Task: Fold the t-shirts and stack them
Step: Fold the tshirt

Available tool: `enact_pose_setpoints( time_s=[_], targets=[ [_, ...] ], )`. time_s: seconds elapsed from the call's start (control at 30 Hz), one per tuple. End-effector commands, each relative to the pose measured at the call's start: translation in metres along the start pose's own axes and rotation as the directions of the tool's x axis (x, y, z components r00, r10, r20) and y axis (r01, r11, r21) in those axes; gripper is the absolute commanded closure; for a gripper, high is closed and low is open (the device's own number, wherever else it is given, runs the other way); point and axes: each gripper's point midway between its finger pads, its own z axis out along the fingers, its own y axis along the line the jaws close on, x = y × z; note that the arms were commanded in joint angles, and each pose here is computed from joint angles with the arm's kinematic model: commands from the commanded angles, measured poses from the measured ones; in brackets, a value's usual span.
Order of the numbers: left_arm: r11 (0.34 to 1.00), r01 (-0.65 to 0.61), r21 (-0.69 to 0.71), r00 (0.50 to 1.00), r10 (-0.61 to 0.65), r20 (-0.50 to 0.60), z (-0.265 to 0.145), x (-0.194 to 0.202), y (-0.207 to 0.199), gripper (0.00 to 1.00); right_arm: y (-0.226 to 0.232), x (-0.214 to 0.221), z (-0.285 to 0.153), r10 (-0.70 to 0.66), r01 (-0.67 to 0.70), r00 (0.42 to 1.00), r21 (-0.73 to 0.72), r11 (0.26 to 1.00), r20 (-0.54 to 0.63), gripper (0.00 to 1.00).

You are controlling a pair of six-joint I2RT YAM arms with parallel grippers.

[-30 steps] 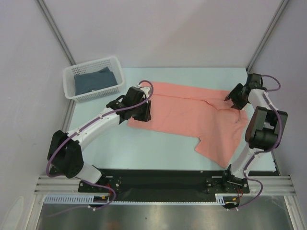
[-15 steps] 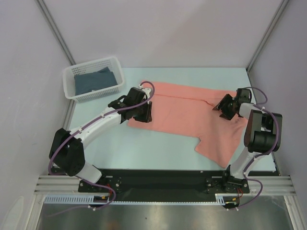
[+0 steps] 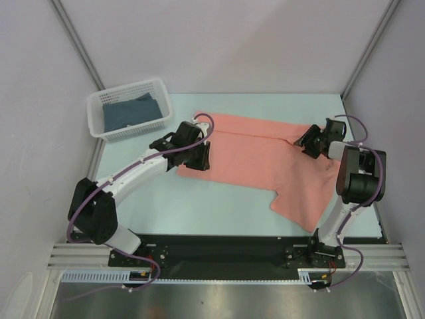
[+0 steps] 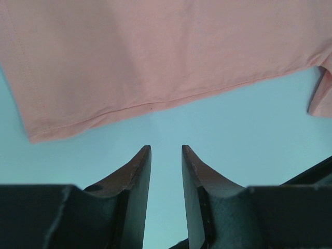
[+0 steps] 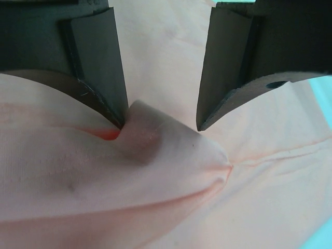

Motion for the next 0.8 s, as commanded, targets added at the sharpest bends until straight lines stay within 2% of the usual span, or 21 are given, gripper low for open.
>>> enact_pose_setpoints(
  time_s=[0.0, 0.27, 0.4, 0.57, 0.6, 0.73, 0.77],
  targets=[
    [1.000, -0.017, 0.017, 0.998, 0.016, 0.060, -0.014, -0.020, -0.004, 0.65, 0.007, -0.020, 0.012, -0.020, 0.021, 0.999, -0.025, 0.999, 0.047, 0.41],
    [1.000, -0.008, 0.017, 0.998, 0.007, 0.054, -0.012, -0.018, -0.003, 0.65, 0.024, -0.044, 0.017, -0.016, 0.022, 0.997, -0.074, 0.997, 0.075, 0.41],
    [1.000, -0.001, 0.024, 0.999, 0.000, 0.049, -0.009, -0.018, -0.004, 0.65, 0.029, -0.038, 0.019, 0.040, -0.035, 0.998, -0.107, 0.994, 0.052, 0.42],
    [1.000, 0.004, 0.024, 0.999, -0.005, 0.053, -0.007, -0.021, -0.004, 0.65, 0.028, -0.042, 0.021, 0.119, -0.108, 0.990, -0.132, 0.985, 0.078, 0.45],
    [1.000, 0.008, 0.026, 0.999, -0.009, 0.052, -0.007, -0.021, -0.004, 0.65, 0.027, -0.040, 0.022, 0.160, -0.149, 0.984, -0.137, 0.979, 0.076, 0.46],
    [1.000, 0.008, 0.030, 0.999, -0.009, 0.049, -0.006, -0.021, -0.004, 0.65, 0.028, -0.046, 0.026, 0.198, -0.185, 0.977, -0.137, 0.973, 0.083, 0.67],
    [1.000, 0.008, 0.030, 0.999, -0.009, 0.051, -0.006, -0.021, -0.004, 0.65, 0.028, -0.045, 0.026, 0.202, -0.190, 0.976, -0.132, 0.973, 0.080, 0.69]
  ],
)
